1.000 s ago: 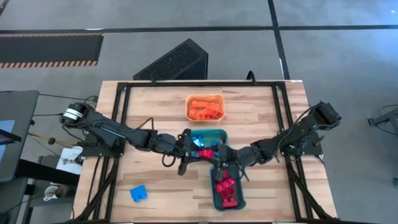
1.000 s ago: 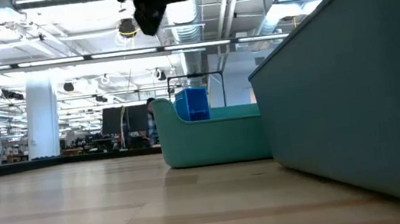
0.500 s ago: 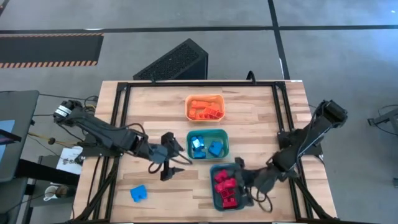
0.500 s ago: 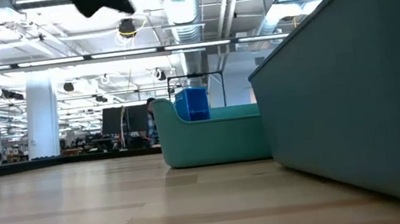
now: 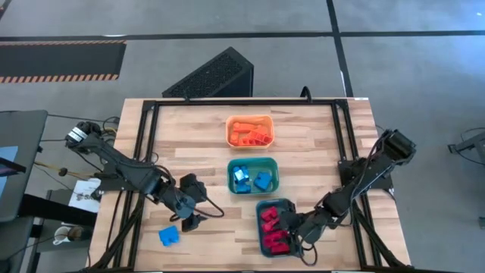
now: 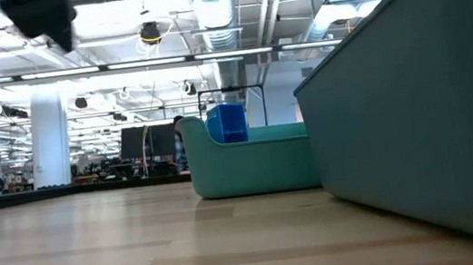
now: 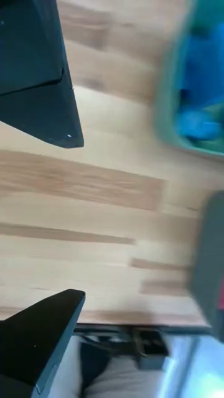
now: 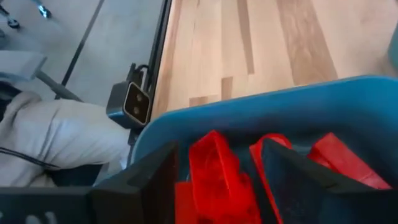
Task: Sort & place blocks by color
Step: Put the blue game piece into the green bin
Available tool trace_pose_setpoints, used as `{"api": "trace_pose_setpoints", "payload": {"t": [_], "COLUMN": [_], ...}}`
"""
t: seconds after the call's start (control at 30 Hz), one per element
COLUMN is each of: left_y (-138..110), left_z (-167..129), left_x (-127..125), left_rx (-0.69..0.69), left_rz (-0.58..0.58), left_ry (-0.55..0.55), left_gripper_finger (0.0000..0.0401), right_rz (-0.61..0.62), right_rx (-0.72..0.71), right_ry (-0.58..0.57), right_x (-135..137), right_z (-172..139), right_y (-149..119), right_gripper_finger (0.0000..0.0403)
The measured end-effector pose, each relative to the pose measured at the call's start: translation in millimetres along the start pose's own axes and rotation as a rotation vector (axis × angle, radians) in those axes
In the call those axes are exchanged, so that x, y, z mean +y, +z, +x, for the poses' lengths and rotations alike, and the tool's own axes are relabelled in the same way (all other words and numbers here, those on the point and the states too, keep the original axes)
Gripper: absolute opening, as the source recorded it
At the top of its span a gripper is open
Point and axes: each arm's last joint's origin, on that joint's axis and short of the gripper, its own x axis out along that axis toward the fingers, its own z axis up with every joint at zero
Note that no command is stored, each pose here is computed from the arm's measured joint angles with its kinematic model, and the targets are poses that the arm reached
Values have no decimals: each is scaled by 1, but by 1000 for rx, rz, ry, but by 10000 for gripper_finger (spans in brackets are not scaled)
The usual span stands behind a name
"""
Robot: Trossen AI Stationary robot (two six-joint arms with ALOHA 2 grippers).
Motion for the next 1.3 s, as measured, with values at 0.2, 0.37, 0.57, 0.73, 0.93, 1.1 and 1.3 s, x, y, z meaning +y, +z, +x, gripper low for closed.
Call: {"api": "trace_pose_setpoints", "payload": {"t": [0.2,0.37,0.57,0.73,0.93,1.1,1.3], "left_y": [-18,-35,-61,-79,-94,-99,-109], "left_z": [-3,-6,-3,-1,2,14,38], "left_x": [0,-7,-13,-17,-19,-24,-29], "left_rx": [166,236,350,441,477,489,573], "left_rz": [-59,-107,-200,-276,-310,-272,-231], "left_ry": [21,41,30,31,64,95,135], "left_gripper_finger": [374,374,374,374,374,374,374], "right_rz": [22,13,-23,-94,-77,-65,-64], "right_rx": [-32,-86,-188,-255,-308,-350,-349], "right_ry": [0,22,61,67,46,51,47], "right_x": [-4,-5,-4,-7,-13,-14,-15], "right_z": [-2,0,0,3,4,3,4], "right_y": [8,16,29,38,47,52,52], "right_gripper_finger": [277,286,287,289,325,379,389]}}
